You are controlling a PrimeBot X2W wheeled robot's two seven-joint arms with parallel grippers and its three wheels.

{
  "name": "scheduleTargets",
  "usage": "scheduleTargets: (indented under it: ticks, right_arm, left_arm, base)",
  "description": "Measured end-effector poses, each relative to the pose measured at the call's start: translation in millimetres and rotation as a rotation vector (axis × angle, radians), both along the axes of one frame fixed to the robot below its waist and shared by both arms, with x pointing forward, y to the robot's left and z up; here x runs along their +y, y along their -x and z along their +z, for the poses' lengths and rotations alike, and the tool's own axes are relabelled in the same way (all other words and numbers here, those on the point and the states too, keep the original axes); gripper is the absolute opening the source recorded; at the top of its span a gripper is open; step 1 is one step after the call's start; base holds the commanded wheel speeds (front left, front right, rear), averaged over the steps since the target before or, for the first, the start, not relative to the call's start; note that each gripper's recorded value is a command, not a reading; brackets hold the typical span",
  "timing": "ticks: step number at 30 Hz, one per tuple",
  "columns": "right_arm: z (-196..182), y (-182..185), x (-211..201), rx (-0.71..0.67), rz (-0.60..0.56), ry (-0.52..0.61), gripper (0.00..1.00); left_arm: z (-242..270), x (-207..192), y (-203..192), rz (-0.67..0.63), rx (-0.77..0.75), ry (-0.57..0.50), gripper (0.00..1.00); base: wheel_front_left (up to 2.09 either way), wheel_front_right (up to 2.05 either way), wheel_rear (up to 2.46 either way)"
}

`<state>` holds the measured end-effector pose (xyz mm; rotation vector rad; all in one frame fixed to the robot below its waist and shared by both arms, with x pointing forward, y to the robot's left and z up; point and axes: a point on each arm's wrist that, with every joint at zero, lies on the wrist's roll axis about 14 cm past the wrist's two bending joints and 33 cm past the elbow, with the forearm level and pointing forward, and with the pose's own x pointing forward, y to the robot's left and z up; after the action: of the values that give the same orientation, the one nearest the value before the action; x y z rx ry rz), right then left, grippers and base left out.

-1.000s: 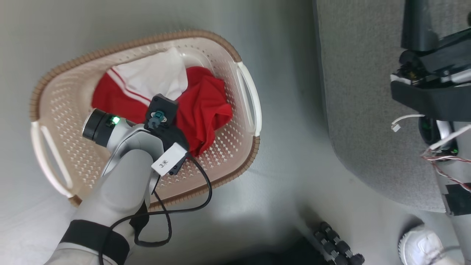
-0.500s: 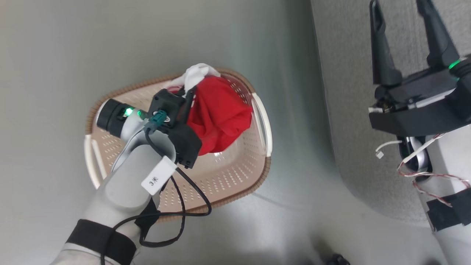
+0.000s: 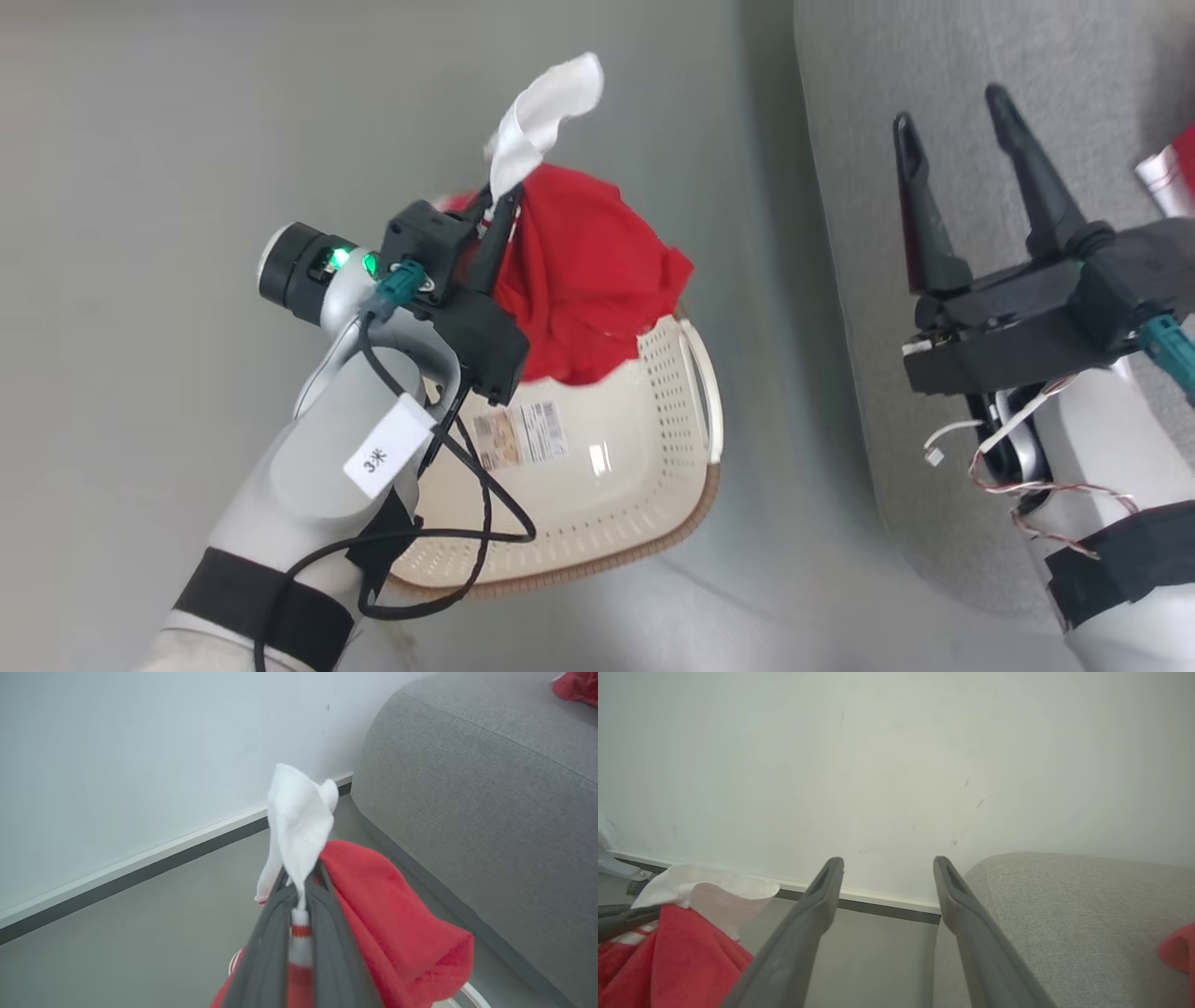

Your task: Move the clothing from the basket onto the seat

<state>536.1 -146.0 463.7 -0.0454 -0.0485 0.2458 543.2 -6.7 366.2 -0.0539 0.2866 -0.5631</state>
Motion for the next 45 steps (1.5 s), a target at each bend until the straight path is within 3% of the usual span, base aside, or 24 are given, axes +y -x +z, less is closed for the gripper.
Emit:
scheduleTargets:
  ticks: [19,29,45]
  right_arm:
    - [53.5,37.2,37.2,-0.042,0.1,-0.022,1.0]
    - [57.6,75.3,60.8,-0.014,0.171,-0.01,1.0]
    - [57.1,143.4,140.9,0.012,0.399,0.032,1.0]
  left_arm:
    - [136.7,30.8,2.5,0.105,-0.237,0.078,0.0]
    - [177.1,38.5,29.5,0.125,-0.293,0.082,0.0]
    - [221.3,37.4,90.3,0.09,-0.385,0.069,0.0]
  base:
    - [0.0,0.0,0.0]
    - [0.0,0.0,0.0]
    - [0.0,0.0,0.0]
